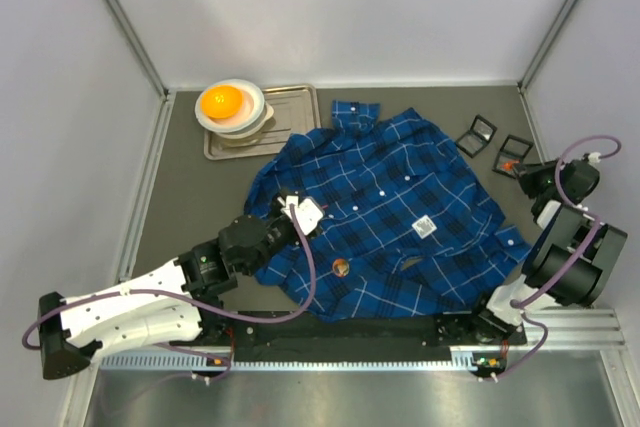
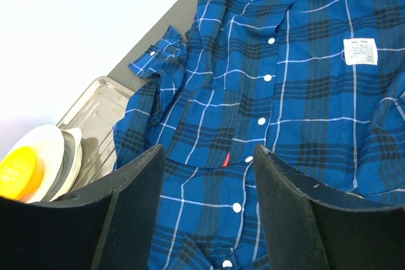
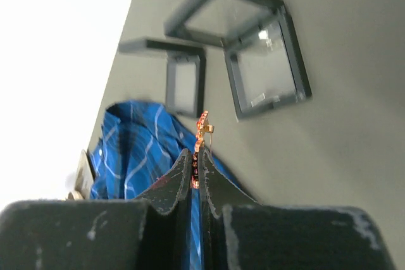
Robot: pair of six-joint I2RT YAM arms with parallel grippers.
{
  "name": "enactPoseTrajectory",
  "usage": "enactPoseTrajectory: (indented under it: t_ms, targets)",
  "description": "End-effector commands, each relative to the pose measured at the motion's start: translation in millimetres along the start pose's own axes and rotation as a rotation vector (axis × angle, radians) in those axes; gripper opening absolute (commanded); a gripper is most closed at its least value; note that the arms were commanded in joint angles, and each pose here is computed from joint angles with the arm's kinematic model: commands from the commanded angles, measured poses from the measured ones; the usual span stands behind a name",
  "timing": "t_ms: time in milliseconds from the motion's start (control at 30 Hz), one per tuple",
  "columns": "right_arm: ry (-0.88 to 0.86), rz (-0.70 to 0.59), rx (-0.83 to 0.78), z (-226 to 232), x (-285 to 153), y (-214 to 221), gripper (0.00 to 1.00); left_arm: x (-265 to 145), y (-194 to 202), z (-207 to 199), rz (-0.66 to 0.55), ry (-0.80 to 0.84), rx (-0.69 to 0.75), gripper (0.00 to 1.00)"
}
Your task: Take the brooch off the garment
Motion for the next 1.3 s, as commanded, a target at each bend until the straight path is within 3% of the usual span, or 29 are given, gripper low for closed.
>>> enactPoseTrajectory:
  t_ms: [0, 433, 1267]
  targets:
    - [-0.103, -0.164, -0.073, 24.6, 17.4, -46.6, 0.00, 1.6, -8.9, 4.8, -0.057, -0.036, -0.044, 0.64]
    - [-0.134, -0.179, -0.041, 0.3, 59.4, -49.7, 0.00, 11.5, 0.3, 5.0, -0.017, -0.035, -0.036, 0.63]
    - [-0.149, -0.158, 0.023, -9.3, 86.5, -32.5, 0.02, 13.6, 2.1, 5.3, -0.013, -0.021, -0.041, 0.63]
Point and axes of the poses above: each gripper's point midway between its finger pads, its own x axis out along the fingers, its own z axis along the line the jaws close on, y = z × x, the point moved 8 cm from there along -x, back along the fingers, and after that the axes turned 2 degrees about -x, right-handed, at the moved point
